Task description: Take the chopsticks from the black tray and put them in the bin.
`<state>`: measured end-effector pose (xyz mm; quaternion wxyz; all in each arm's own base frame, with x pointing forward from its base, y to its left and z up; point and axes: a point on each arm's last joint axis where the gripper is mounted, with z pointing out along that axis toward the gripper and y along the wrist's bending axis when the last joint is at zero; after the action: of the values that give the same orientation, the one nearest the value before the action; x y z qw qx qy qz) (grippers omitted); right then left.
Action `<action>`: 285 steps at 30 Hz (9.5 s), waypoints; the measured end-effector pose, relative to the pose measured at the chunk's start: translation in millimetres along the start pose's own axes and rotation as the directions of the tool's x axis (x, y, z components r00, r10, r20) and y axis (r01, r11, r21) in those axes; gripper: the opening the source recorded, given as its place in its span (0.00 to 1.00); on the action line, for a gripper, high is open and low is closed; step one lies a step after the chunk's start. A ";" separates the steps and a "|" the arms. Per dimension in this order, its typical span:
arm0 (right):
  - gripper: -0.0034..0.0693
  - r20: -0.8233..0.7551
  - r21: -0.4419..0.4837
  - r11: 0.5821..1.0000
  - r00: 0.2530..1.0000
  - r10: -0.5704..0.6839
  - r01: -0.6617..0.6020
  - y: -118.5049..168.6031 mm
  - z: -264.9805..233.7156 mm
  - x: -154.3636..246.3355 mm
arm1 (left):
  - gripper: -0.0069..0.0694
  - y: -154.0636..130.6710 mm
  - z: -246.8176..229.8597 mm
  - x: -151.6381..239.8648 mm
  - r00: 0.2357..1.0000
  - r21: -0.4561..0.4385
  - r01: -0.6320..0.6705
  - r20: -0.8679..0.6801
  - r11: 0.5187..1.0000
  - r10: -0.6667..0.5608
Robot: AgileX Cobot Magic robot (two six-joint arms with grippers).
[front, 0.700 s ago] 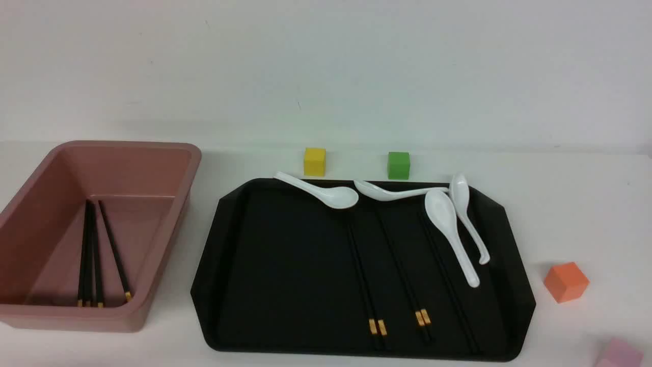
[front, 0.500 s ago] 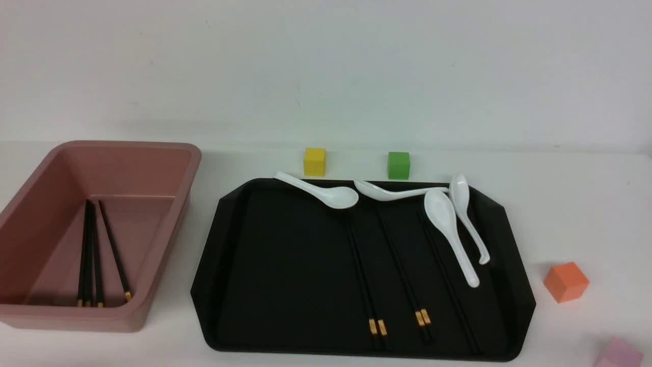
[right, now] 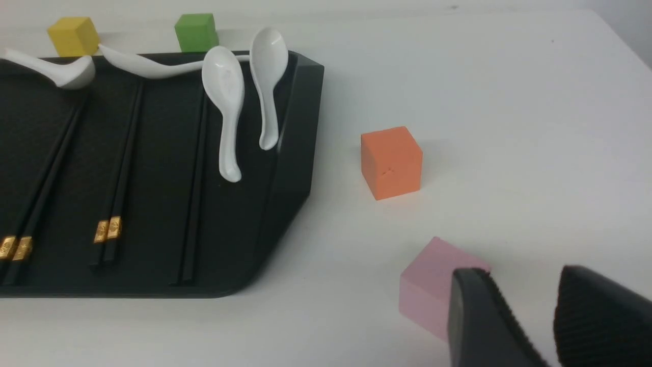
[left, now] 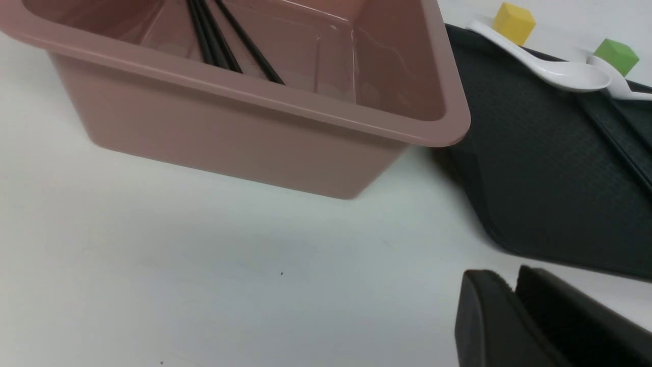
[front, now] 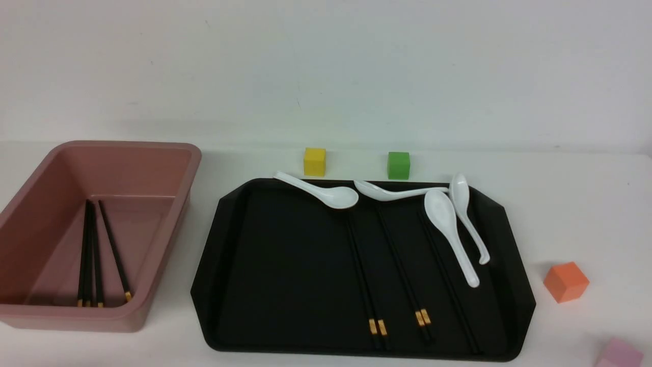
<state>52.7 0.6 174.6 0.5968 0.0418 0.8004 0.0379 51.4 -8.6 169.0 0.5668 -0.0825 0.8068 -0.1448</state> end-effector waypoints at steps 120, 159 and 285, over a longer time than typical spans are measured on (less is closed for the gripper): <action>0.38 0.000 0.000 1.000 1.000 0.000 0.000 0.0 0.0 0.0 | 0.23 -247.4 208.4 -215.3 0.745 -0.096 -0.109 -0.667 0.989 0.017; 0.38 0.000 0.000 1.000 1.000 0.000 0.000 0.0 0.0 0.0 | 0.39 -22.5 240.5 -213.2 0.622 -0.490 -0.181 -0.729 0.853 -0.287; 0.38 0.000 0.000 1.000 1.000 0.000 0.000 0.0 0.0 0.0 | 0.12 -0.1 0.2 -1.2 0.999 -0.030 -0.020 0.025 0.999 0.021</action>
<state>52.7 0.6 174.6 0.5968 0.0418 0.8004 0.0379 52.0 -8.3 170.0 0.5770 -0.0843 0.8025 -0.1259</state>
